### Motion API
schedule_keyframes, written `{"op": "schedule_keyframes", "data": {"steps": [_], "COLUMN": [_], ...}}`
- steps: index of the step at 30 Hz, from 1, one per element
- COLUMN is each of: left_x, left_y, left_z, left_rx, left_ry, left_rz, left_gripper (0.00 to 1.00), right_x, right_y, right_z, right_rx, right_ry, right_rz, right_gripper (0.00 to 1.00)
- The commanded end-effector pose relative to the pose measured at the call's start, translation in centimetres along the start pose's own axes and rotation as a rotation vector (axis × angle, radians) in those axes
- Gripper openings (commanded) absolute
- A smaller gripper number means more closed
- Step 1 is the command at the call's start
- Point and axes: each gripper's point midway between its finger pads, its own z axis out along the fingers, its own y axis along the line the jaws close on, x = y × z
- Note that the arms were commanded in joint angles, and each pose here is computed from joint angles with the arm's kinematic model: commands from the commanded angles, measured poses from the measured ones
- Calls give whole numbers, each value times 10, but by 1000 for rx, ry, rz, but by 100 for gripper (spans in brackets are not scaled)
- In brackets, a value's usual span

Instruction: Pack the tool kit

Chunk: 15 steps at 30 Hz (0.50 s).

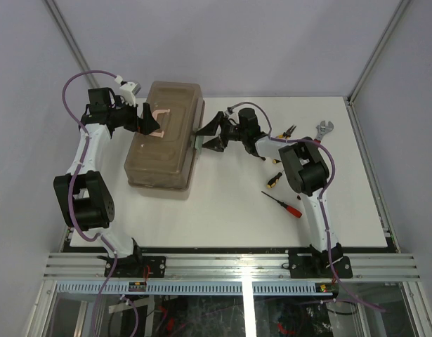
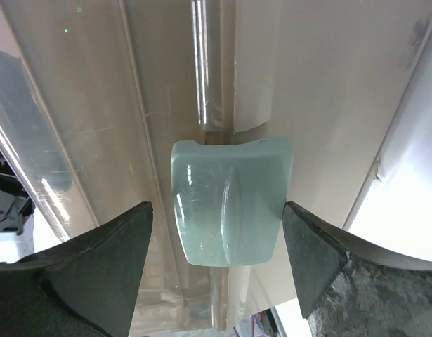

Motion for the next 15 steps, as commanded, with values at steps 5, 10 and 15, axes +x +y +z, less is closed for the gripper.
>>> {"op": "schedule_keyframes", "data": {"steps": [5, 10, 15], "left_x": [166, 167, 167], "left_y": [-31, -31, -30], "left_z": [12, 12, 12], "left_rx": [79, 79, 79], "left_ry": [527, 528, 529], "left_rz": [-201, -201, -200], "left_gripper": [94, 93, 93], "right_x": [9, 13, 14], "right_y": [76, 94, 104], "right_z": [8, 2, -6], "right_rx": [-294, -463, -545], "right_ry": [49, 60, 53], "right_rz": [-90, -41, -26], "right_gripper": [79, 78, 77]}}
